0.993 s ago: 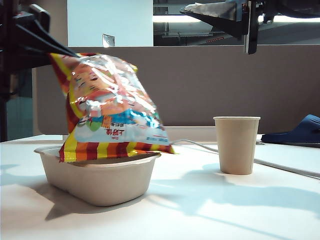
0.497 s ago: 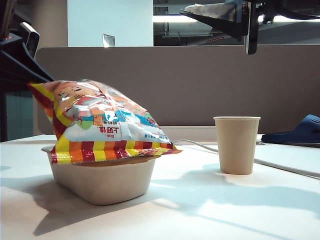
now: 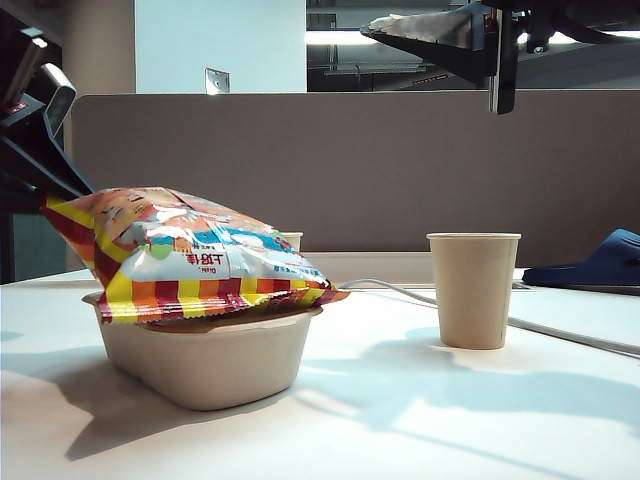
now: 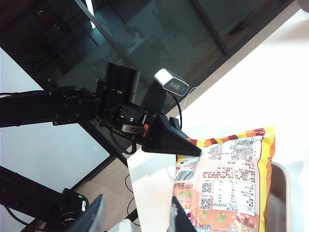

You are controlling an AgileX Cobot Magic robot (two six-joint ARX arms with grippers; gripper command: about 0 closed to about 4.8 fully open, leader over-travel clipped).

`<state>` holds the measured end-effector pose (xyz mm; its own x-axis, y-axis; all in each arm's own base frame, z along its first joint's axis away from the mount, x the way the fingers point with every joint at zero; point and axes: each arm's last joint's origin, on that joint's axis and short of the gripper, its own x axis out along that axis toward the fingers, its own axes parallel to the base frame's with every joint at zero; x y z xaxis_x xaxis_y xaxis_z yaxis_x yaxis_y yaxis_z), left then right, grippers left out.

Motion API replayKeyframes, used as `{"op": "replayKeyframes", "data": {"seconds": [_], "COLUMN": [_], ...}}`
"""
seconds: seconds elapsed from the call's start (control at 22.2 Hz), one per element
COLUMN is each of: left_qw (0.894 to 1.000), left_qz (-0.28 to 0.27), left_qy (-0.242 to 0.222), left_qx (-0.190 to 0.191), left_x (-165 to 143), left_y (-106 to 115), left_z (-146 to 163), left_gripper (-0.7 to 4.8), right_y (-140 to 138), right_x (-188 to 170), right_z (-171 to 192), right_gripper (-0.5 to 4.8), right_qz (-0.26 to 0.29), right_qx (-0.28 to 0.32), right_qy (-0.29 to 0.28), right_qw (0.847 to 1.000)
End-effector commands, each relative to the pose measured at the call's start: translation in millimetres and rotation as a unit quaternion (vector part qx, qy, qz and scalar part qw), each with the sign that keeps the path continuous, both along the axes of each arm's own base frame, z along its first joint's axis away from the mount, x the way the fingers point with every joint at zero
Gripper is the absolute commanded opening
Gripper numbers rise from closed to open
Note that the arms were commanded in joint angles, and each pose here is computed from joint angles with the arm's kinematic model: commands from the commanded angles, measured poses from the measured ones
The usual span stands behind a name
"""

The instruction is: Pick up a bag of chips and put them in the box.

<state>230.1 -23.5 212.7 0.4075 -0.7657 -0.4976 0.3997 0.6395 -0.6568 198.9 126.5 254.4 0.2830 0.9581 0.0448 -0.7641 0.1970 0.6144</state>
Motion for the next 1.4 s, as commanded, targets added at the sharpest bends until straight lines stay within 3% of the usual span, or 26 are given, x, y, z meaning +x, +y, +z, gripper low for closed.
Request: {"op": "replayKeyframes", "data": {"seconds": [0.05, 0.54, 0.59, 0.68, 0.77, 0.81, 0.95, 1.17, 1.31, 1.4], "left_qw": [1.0, 0.993, 0.992, 0.99, 0.989, 0.989, 0.989, 0.99, 0.991, 0.992], "left_qz": [0.001, -0.028, -0.025, -0.011, -0.004, -0.004, 0.002, 0.025, 0.025, 0.02], "left_qy": [-0.007, -0.028, -0.028, -0.028, -0.029, -0.031, -0.048, -0.066, -0.084, -0.114], "left_qx": [0.022, 0.115, 0.119, 0.137, 0.144, 0.144, 0.141, 0.125, 0.097, 0.053], "left_x": [-0.8, -4.8, -4.6, -4.0, -3.4, -3.2, 0.5, 7.6, 4.5, -4.4], "left_y": [0.3, -22.0, -21.7, -20.2, -18.9, -19.0, -18.0, -3.5, 6.1, 12.3], "left_z": [-1.2, -6.0, -6.1, -6.7, -6.7, -6.4, -0.3, 29.4, 54.9, 78.5], "left_gripper": [0.3, 0.31, 0.54, 1.54, 1.54, 1.54, 2.38, 2.57, 2.79, 2.79], "right_y": [0.1, 0.2, 0.1, 0.2, 0.2, 0.2, 0.1, 0.1, -1.4, -4.4], "right_x": [-0.1, -0.2, -0.2, -0.3, -0.3, -0.2, -0.2, -0.1, 0.4, 2.6], "right_z": [3.1, 3.0, 3.1, 3.1, 3.1, 3.0, 2.8, 3.1, 4.1, 7.7], "right_gripper": [1.66, 1.66, 1.66, 1.66, 1.66, 1.66, 1.66, 1.66, 1.66, 1.66], "right_qz": [0.001, 0.001, 0.001, 0.002, 0.002, 0.002, 0.0, -0.003, -0.008, -0.027], "right_qx": [0.004, 0.003, 0.004, 0.004, 0.003, 0.003, -0.005, -0.016, -0.027, -0.037], "right_qy": [-0.012, -0.011, -0.012, -0.012, -0.012, -0.012, -0.036, -0.076, -0.114, -0.136], "right_qw": [1.0, 1.0, 1.0, 1.0, 1.0, 1.0, 0.999, 0.997, 0.993, 0.99]}}
